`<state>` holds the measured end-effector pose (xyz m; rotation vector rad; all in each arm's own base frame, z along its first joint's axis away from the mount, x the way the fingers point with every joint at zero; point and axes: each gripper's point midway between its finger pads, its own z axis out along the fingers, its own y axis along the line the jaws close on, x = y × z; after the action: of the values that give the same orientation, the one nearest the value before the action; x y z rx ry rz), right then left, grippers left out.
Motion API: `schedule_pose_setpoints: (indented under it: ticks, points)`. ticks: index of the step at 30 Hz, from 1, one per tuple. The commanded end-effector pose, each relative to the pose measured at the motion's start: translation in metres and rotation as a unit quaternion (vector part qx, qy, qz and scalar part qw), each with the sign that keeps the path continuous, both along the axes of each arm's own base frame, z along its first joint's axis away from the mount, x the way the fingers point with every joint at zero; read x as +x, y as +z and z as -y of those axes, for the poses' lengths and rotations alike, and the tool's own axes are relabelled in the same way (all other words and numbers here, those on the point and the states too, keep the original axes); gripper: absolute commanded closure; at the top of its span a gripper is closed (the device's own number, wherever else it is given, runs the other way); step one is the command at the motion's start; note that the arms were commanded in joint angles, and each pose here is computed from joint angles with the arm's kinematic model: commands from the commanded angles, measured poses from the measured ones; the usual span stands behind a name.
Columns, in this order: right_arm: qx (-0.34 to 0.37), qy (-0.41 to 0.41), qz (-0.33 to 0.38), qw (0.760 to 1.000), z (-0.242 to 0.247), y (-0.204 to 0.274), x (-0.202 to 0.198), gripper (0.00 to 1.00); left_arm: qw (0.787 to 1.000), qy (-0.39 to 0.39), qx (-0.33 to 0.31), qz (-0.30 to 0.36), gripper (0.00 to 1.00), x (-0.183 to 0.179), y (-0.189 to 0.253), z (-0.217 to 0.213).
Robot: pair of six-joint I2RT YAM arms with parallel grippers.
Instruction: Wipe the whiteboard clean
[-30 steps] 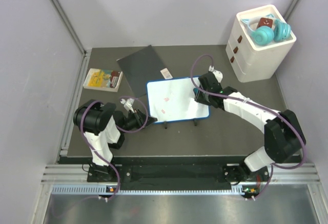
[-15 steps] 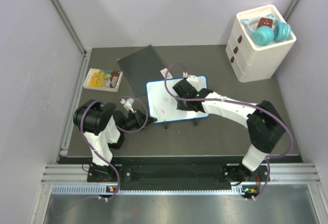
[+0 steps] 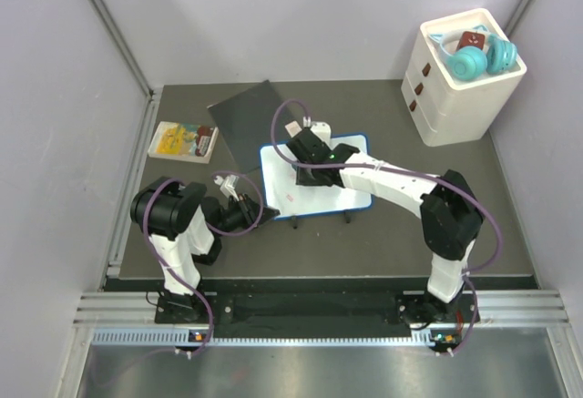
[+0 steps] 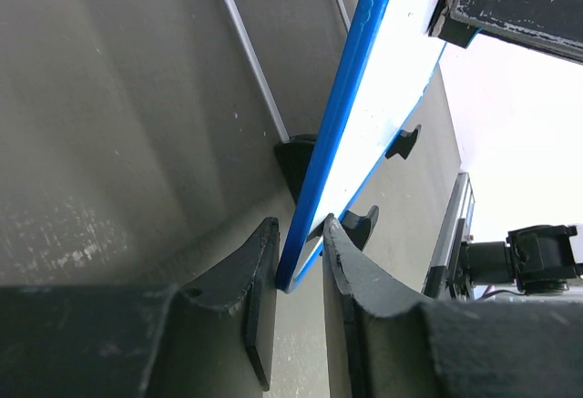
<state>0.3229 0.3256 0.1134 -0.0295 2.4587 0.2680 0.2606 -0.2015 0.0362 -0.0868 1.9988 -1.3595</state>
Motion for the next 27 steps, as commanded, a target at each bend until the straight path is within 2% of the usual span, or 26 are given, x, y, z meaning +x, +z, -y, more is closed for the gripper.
schedule_pose_setpoints:
  ticks: [1,10,17,23,27]
  points:
    - [0.026,0.021,0.034,0.999,-0.033,0.014,0.006,1.0,0.994,0.03,0.008,0.1,1.0,0.017,0.021,-0.005]
    - [0.013,0.078,0.012,0.997,-0.074,-0.01,-0.034,1.0,0.994,0.027,0.01,0.106,1.0,0.017,0.022,-0.003]
    - [-0.005,0.086,-0.016,0.996,-0.074,-0.042,-0.062,1.0,0.994,0.027,0.009,0.107,1.0,0.017,0.023,-0.002]
    - [-0.026,0.049,-0.005,0.998,-0.05,-0.038,-0.049,1.0,0.994,0.026,0.01,0.107,1.0,0.017,0.022,-0.003]
    - [-0.032,-0.007,-0.005,0.999,-0.011,-0.036,-0.023,1.0,0.994,0.026,0.01,0.105,1.0,0.017,0.022,-0.003]
